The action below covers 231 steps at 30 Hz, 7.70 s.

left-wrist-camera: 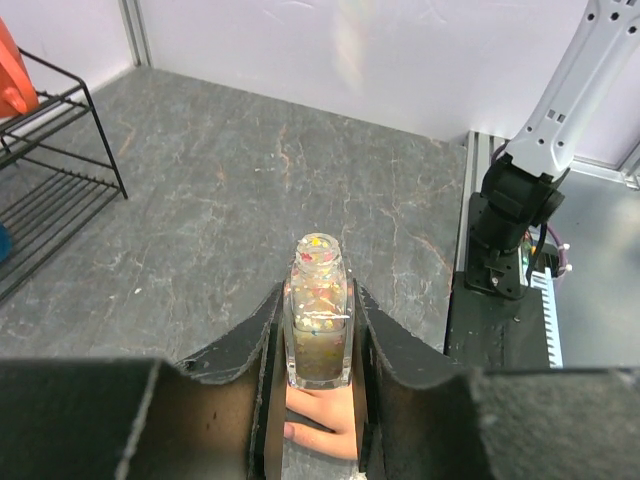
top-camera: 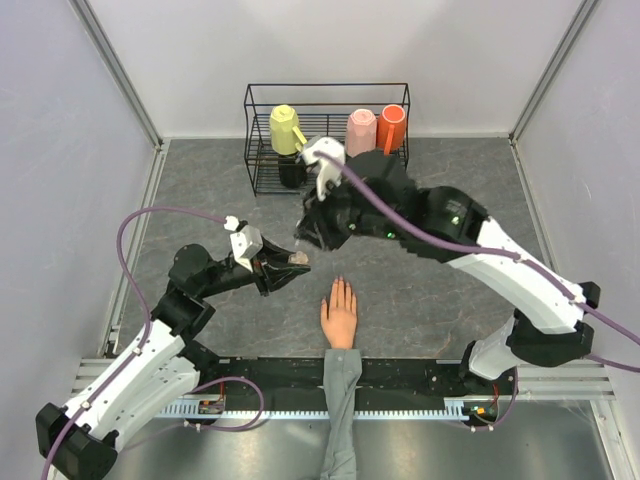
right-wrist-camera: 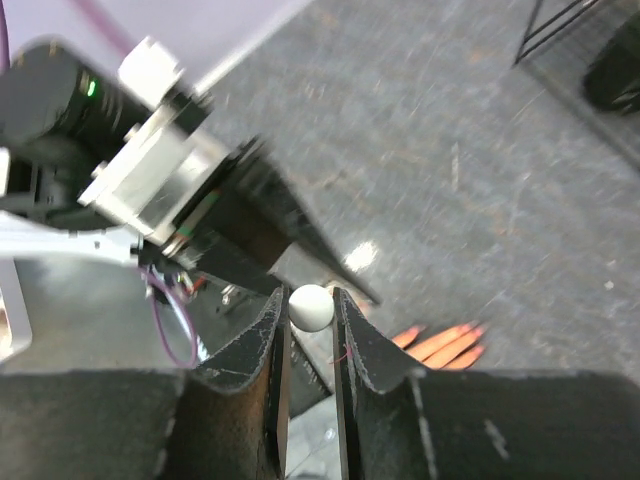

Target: Paint the nails

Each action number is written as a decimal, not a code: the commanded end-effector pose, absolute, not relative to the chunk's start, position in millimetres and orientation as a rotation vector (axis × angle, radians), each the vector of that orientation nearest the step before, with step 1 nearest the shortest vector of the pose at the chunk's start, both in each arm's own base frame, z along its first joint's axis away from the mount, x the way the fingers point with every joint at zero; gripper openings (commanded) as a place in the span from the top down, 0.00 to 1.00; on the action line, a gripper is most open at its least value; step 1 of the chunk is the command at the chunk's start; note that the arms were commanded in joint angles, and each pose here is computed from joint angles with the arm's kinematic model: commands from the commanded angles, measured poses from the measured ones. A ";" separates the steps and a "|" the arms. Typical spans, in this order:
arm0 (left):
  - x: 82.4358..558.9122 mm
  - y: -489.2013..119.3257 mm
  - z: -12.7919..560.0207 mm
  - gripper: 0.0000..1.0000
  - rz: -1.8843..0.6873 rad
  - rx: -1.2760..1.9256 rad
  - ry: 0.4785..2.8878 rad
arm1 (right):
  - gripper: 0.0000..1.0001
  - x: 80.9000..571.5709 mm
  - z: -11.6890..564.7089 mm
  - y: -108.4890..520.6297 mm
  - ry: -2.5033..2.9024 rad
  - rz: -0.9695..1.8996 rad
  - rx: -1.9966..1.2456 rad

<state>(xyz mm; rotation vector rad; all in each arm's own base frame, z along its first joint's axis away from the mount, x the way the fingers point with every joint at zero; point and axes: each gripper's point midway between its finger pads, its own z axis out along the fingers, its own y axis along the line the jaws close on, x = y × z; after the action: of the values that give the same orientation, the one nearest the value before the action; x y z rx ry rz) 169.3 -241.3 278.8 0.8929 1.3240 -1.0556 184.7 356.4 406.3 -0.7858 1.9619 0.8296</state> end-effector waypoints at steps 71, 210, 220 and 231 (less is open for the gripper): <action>164.3 -236.3 285.2 0.98 -1.030 0.904 1.272 | 1.00 168.7 378.0 371.0 2.008 0.763 -0.753; 103.6 -253.2 288.5 0.98 -1.387 1.180 1.173 | 0.18 119.7 361.7 349.5 1.837 0.932 -1.310; 96.2 -255.4 285.2 0.98 -1.435 1.210 1.181 | 0.35 128.4 329.7 349.9 1.906 0.884 -1.476; 100.0 -255.9 283.4 0.98 -1.416 1.195 1.196 | 0.49 121.6 322.2 352.3 1.914 0.927 -1.506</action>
<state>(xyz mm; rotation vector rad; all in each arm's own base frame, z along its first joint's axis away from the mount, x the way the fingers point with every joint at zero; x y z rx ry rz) 102.9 -255.9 260.4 1.1801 1.2728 -1.4294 127.6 351.2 317.2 -1.4782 1.9518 0.8869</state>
